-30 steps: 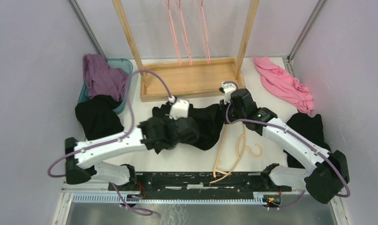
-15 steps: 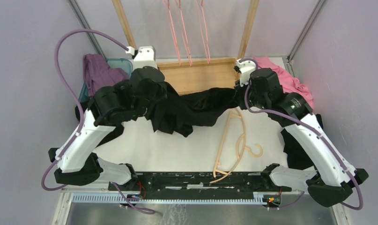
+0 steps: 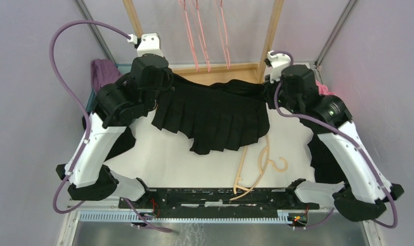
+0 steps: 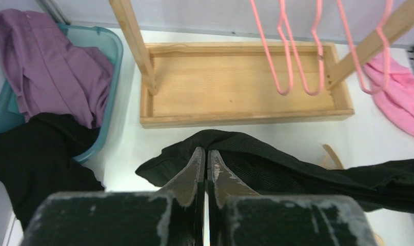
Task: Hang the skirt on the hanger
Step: Flatten out the skirt at the center of the board.
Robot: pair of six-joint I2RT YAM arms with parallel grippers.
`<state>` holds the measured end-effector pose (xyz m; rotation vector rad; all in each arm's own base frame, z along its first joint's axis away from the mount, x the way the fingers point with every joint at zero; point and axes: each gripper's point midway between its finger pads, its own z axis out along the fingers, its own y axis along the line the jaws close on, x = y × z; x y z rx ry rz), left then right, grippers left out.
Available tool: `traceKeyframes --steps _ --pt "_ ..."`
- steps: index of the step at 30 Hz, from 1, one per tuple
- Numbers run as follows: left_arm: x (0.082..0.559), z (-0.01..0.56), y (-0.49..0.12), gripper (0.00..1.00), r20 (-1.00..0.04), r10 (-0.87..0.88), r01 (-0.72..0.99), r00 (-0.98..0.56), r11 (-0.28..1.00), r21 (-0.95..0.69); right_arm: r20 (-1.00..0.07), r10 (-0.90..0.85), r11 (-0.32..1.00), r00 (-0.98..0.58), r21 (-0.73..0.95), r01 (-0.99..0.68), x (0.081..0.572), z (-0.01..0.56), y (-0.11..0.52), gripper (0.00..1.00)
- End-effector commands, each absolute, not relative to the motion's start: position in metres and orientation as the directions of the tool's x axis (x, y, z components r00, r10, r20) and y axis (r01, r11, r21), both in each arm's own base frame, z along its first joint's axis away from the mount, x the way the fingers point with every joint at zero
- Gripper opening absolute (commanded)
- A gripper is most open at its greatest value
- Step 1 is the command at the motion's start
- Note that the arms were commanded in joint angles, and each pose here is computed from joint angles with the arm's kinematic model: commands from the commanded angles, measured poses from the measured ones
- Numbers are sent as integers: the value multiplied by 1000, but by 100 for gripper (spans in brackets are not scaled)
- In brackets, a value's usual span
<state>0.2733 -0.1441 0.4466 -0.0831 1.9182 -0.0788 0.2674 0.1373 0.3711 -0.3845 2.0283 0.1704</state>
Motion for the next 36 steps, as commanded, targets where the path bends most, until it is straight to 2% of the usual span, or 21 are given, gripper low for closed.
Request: traceKeyframes --steps 1,6,9,15,18,19,22,29,31,36 --pt "315 448 -134 3 -952 -77 -63 -296 996 -61 -898 -209 958 -387 -109 -264 312 383 137 1" --pt "369 444 -123 3 -951 -126 -43 -282 992 -119 -925 -151 969 -350 -70 -235 367 403 145 1" --pt "397 462 -120 3 -956 -161 -11 -246 986 -163 -948 -113 970 -296 -40 -240 394 433 151 1" --pt "406 543 -125 3 -968 -238 97 -86 964 -246 -985 -71 963 -157 -27 -268 407 502 158 1" --pt "406 526 -127 3 -964 -236 106 -119 963 -249 -986 -66 963 -152 -23 -270 406 498 158 1" --pt "405 516 -128 3 -963 -235 112 -134 962 -250 -986 -61 961 -155 -17 -276 405 491 159 1" --pt "399 468 -127 3 -953 -239 96 -188 961 -260 -961 -71 956 -268 12 -294 405 419 166 1" --pt "351 302 -114 3 -866 -290 -16 -408 950 -311 -827 -87 941 -555 114 -318 361 225 170 1" --pt "332 261 -111 3 -830 -308 -42 -465 944 -327 -784 -85 937 -615 148 -317 339 184 167 1" --pt "292 196 -100 5 -763 -340 -105 -550 934 -340 -683 -78 890 -726 280 -359 285 127 178 1"
